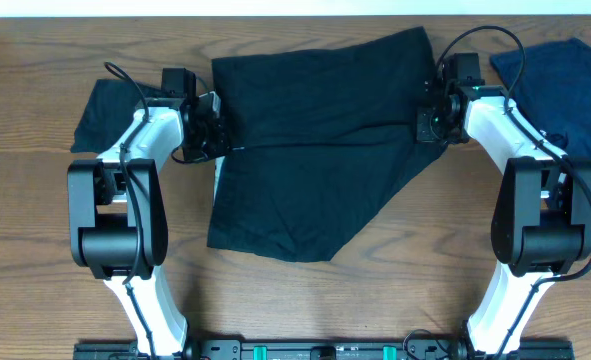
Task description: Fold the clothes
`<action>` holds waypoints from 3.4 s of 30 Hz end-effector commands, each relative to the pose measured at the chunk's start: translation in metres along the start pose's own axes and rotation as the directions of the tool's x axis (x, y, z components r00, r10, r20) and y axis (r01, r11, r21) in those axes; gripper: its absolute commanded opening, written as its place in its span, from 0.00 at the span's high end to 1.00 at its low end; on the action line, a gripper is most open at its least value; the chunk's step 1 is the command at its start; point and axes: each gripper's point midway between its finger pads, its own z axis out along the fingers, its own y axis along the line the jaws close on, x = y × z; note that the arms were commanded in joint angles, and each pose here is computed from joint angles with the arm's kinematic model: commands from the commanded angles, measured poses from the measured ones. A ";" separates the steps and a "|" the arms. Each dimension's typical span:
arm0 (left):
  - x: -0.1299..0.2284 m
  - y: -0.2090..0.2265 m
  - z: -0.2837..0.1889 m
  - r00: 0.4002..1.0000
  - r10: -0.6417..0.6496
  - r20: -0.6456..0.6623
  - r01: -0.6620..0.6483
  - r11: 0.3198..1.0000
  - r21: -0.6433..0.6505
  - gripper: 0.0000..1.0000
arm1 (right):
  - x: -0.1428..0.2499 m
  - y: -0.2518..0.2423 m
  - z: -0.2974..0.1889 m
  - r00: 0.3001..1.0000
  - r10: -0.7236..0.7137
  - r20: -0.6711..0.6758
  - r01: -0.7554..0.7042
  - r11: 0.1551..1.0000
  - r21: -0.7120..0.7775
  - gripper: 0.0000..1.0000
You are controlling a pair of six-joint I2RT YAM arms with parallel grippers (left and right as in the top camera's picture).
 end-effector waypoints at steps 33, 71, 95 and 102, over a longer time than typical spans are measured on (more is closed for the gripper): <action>0.002 -0.040 -0.102 0.988 0.067 0.137 -0.061 0.997 -0.045 0.28 | -0.017 -0.009 -0.065 0.994 0.040 -0.098 -0.048 0.995 -0.089 0.53; -0.001 -0.029 -0.019 0.995 0.083 0.055 -0.081 0.995 -0.053 0.29 | 0.113 0.031 0.002 0.894 0.189 -0.406 -0.330 0.890 -0.313 0.99; 0.010 -0.055 -0.047 0.994 0.104 0.045 -0.107 0.993 0.050 0.49 | 0.062 -0.007 -0.053 0.927 0.209 -0.313 -0.252 0.962 -0.103 0.87; 0.028 -0.052 -0.056 0.996 0.084 -0.015 -0.083 0.996 0.029 0.80 | 0.078 0.012 -0.063 0.911 0.139 -0.387 -0.233 0.950 -0.207 0.39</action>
